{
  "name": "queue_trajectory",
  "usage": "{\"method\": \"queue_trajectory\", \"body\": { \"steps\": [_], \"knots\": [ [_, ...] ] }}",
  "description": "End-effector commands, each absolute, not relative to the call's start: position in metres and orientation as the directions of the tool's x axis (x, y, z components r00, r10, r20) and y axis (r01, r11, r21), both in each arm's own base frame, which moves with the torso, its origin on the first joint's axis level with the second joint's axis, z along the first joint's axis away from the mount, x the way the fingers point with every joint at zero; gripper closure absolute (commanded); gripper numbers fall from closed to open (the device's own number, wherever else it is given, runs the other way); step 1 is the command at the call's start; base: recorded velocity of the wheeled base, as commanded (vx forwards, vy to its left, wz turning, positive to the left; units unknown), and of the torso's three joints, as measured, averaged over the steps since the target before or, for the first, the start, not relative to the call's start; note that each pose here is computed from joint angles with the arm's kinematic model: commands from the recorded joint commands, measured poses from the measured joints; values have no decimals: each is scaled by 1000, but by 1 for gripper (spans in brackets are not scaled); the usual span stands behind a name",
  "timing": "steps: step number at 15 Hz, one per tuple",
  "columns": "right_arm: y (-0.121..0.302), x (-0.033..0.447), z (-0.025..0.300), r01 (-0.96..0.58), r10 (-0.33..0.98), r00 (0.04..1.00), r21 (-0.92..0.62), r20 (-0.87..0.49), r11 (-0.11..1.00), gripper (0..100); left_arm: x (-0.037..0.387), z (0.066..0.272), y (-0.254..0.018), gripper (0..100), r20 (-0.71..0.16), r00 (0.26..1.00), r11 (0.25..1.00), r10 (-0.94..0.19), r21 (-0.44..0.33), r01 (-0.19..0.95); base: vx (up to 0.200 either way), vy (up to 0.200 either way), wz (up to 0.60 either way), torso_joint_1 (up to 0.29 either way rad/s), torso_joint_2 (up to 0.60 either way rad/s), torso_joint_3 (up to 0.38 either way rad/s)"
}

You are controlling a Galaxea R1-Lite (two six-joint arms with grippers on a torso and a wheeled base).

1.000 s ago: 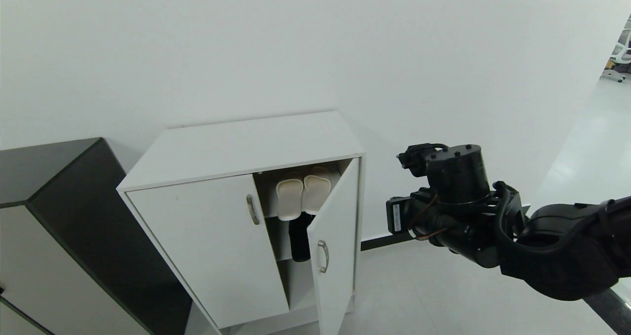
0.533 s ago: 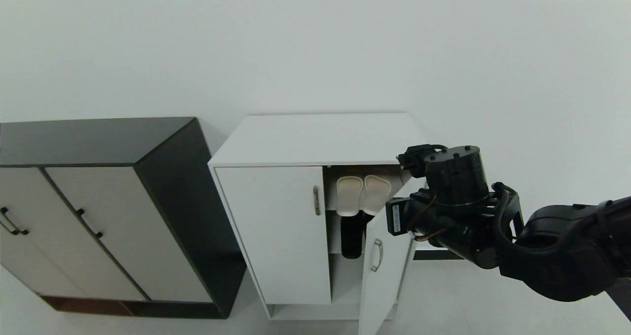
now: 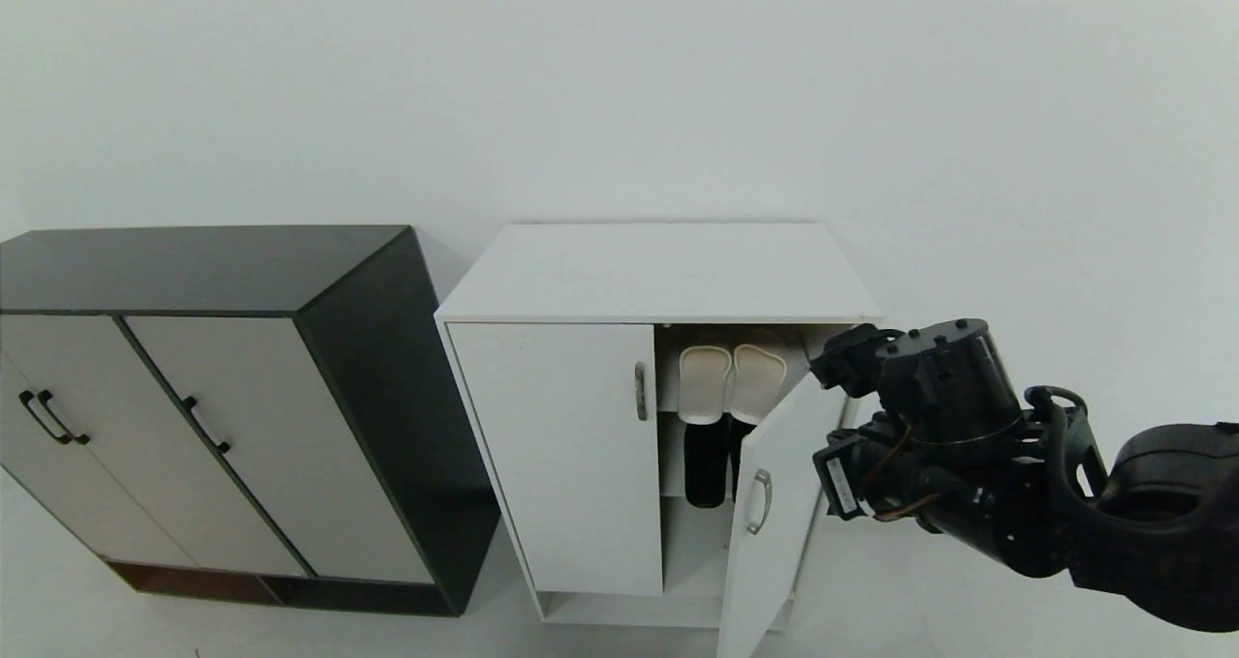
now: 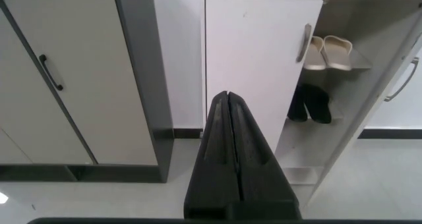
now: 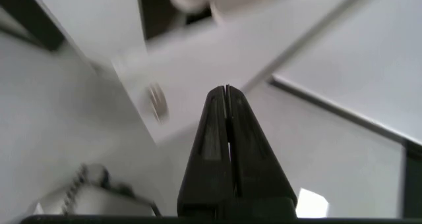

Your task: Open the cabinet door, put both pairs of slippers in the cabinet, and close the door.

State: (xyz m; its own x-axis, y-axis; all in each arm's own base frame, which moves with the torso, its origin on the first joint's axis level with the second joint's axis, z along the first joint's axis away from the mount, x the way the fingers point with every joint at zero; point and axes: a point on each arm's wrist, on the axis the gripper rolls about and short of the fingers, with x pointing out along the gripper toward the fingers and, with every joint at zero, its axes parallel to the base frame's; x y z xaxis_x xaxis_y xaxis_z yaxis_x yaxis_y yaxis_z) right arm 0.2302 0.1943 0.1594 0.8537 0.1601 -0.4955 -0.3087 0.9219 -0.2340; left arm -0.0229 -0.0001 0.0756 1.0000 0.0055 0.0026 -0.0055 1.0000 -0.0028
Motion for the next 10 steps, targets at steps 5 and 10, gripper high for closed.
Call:
{"method": "queue_trajectory", "body": {
  "steps": [5, 10],
  "knots": [
    [190, 223, 151, -353, 176, 818, -238, -547, 905, 100, -23, 76, 0, 100, 2, 1000, 1000, 6, -2, -6, 80, 0, 0, 1, 0, 0],
    [194, 210, 150, -388, 201, 808, -243, -554, 889, 100, -23, 76, 0, 100, 2, 1000, 1000, 6, -2, -6, 40, 0, 0, 0, 0, 0]
  ]
}}
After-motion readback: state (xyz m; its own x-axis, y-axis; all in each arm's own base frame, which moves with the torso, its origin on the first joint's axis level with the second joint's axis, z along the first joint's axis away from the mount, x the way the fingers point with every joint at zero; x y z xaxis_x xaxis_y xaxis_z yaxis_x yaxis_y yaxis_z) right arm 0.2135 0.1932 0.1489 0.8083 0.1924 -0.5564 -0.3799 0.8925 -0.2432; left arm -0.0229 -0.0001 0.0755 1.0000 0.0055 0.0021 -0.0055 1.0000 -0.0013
